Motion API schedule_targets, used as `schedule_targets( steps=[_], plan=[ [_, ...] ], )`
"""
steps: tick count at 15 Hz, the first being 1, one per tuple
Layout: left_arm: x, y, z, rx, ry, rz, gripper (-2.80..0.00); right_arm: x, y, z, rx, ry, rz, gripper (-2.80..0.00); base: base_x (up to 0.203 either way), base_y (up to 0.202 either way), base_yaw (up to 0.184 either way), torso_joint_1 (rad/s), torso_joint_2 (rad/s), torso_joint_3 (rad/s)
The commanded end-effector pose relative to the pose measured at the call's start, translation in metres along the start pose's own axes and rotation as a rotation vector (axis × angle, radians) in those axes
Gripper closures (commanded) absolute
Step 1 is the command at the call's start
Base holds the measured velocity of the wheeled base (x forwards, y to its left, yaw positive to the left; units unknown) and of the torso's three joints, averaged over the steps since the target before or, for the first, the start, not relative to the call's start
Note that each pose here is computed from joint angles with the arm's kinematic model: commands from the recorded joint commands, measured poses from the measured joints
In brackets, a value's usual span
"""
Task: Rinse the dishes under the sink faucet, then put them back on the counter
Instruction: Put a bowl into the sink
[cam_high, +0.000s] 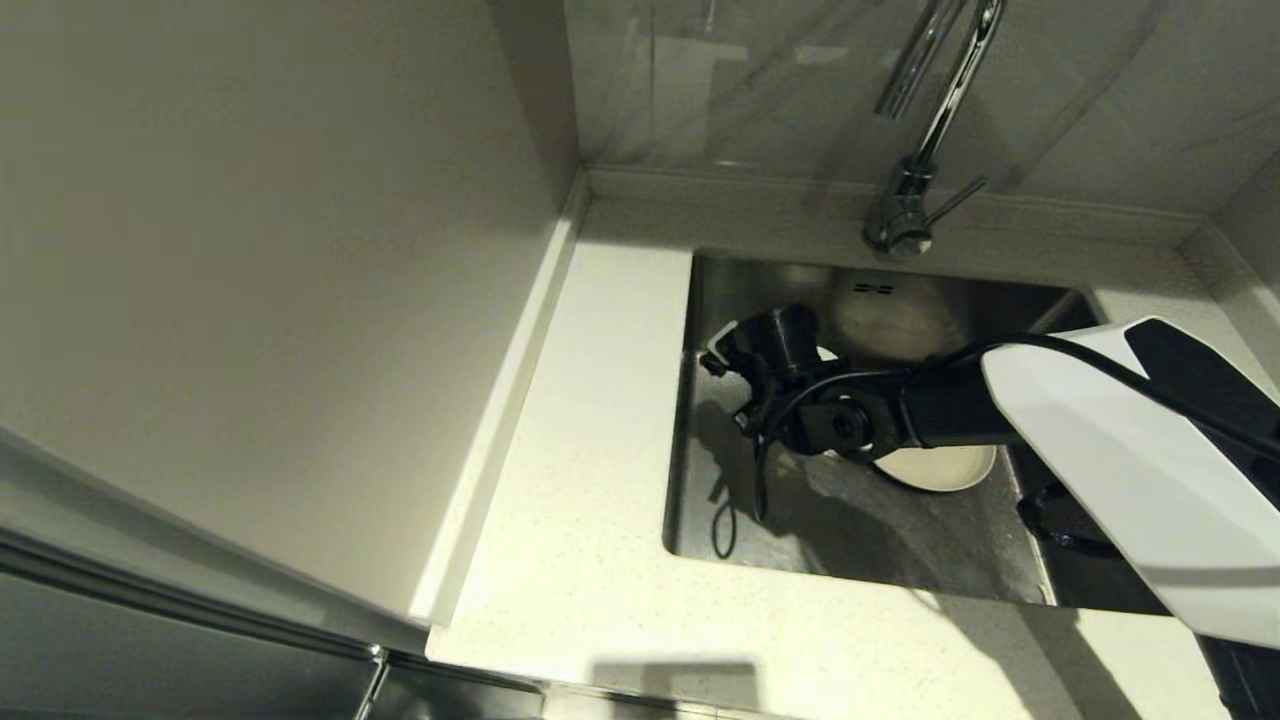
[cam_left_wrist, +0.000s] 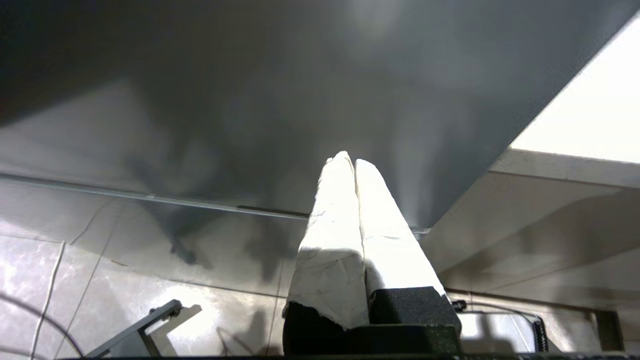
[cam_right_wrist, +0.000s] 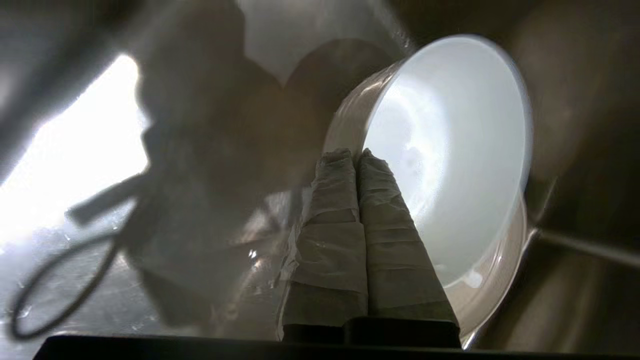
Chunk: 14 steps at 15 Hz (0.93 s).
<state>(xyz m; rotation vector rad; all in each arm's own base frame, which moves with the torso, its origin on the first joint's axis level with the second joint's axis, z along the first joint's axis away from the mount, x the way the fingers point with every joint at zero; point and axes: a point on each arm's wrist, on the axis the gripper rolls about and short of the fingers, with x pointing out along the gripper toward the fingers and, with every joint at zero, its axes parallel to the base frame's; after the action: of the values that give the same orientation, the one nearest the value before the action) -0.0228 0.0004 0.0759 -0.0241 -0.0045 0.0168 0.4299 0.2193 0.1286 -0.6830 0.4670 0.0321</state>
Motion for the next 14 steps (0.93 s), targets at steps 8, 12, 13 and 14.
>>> schedule_targets(
  steps=[8, 12, 13, 14],
  plan=[
    [0.0, 0.0, 0.0, -0.001, -0.003, 0.0, 0.0, 0.018, -0.001, -0.011, 0.004, 0.034, -0.015, 0.0, 0.0, 0.0, 0.0, 0.0, 0.0, 0.0],
    [0.0, 0.0, 0.0, -0.001, -0.003, 0.0, 0.0, 0.031, -0.002, -0.012, 0.013, 0.039, -0.029, 0.0, 0.0, 0.0, 0.0, 0.0, 0.0, 0.0],
    [0.0, 0.0, 0.0, -0.001, -0.003, 0.0, 0.0, 0.034, -0.003, -0.014, 0.01, 0.053, -0.029, 0.0, 0.0, 0.0, 0.0, 0.0, 0.0, 0.0],
    [0.0, 0.0, 0.0, -0.001, -0.003, 0.0, 0.0, 0.036, -0.004, -0.015, 0.009, 0.06, -0.029, 0.0, 0.0, 0.0, 0.0, 0.0, 0.0, 0.0]
  ],
)
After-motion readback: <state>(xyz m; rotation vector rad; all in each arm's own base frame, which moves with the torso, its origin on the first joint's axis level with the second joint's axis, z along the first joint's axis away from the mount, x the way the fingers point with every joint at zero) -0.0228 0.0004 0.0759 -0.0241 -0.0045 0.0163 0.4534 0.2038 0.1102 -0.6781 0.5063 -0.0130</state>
